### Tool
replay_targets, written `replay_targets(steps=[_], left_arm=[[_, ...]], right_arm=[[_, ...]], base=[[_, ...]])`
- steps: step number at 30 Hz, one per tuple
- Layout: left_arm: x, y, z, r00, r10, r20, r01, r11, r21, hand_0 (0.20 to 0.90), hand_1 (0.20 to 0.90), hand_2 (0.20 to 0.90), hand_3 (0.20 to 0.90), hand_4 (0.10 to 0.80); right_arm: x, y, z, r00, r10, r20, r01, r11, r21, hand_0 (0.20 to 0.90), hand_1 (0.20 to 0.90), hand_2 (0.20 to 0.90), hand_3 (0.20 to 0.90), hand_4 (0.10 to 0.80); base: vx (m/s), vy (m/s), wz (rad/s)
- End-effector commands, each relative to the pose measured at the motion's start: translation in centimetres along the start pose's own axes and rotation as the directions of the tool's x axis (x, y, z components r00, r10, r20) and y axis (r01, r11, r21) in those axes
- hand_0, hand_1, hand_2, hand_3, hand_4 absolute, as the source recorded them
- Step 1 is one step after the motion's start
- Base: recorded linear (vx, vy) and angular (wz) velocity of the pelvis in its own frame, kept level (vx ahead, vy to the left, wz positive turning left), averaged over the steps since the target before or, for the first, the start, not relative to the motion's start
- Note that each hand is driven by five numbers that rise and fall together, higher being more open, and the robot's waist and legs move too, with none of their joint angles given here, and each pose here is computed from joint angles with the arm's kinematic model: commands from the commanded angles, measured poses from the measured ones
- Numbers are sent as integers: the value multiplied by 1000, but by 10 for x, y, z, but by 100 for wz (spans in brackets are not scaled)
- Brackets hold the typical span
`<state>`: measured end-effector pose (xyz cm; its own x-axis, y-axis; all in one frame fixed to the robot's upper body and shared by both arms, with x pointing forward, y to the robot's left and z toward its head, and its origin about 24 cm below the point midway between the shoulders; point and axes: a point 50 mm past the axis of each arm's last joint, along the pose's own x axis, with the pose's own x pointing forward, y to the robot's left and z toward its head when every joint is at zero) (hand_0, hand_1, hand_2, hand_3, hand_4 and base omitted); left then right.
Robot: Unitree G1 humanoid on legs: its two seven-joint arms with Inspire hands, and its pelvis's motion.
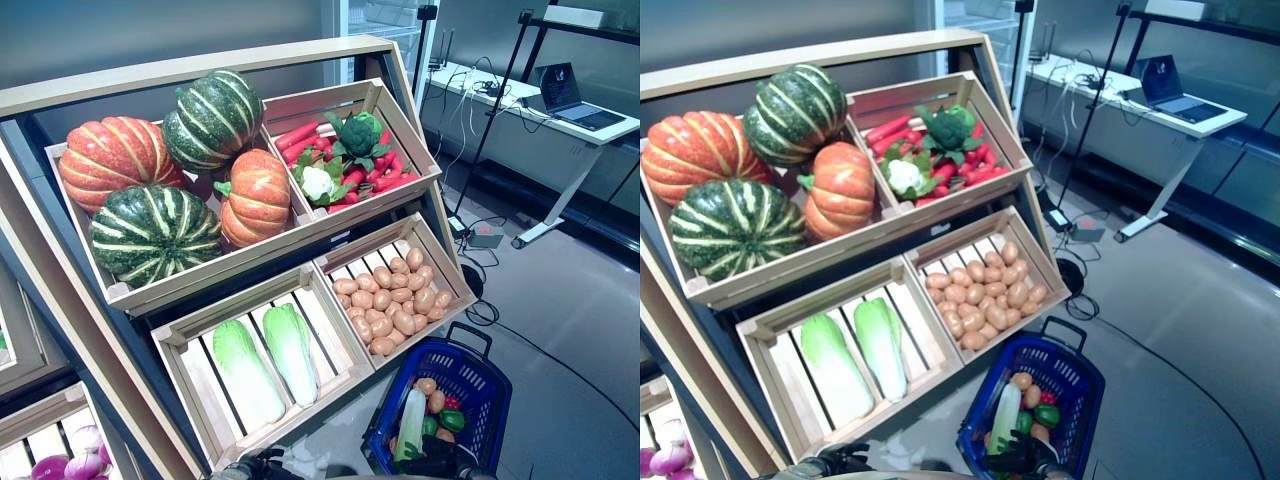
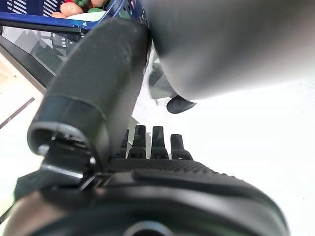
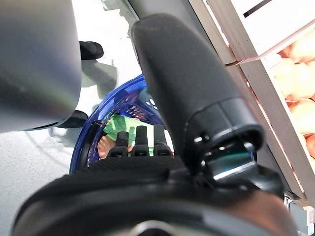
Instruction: Put vegetables into the basket
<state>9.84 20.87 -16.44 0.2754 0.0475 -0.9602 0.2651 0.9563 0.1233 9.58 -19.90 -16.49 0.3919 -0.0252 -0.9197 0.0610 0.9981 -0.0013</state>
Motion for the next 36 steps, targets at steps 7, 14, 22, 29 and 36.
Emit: replay_targets(steps=[7, 14, 22, 29, 36], left_arm=[[3, -13, 11, 998, -66, 10, 65, 997, 34, 900, 900, 900, 900, 800], [3, -11, 10, 999, -36, 23, 35, 999, 23, 900, 900, 900, 900, 800], [-4, 6, 47, 949, 55, 310, -61, 998, 8, 900, 900, 900, 900, 800], [-53, 17, 157, 727, -156, 669, 29, 980, 198, 900, 900, 900, 900, 800], [-124, 34, 217, 491, -241, 837, -23, 957, 289, 900, 900, 900, 900, 800]], right_arm=[[3, 4, 22, 996, 51, 76, -48, 998, -33, 900, 900, 900, 900, 800], [4, 6, 25, 995, 54, 78, -52, 998, -33, 900, 900, 900, 900, 800], [4, 3, 26, 996, 34, 80, -33, 999, -3, 900, 900, 900, 900, 800], [1, -13, 31, 996, 24, 88, -19, 998, -56, 900, 900, 900, 900, 800], [-1, -17, 24, 998, 1, 68, 3, 998, -60, 900, 900, 900, 900, 800]], base=[[0, 0, 0], [-11, -13, 0], [-7, -12, 0], [-18, 2, -5], [-4, 5, -1]])
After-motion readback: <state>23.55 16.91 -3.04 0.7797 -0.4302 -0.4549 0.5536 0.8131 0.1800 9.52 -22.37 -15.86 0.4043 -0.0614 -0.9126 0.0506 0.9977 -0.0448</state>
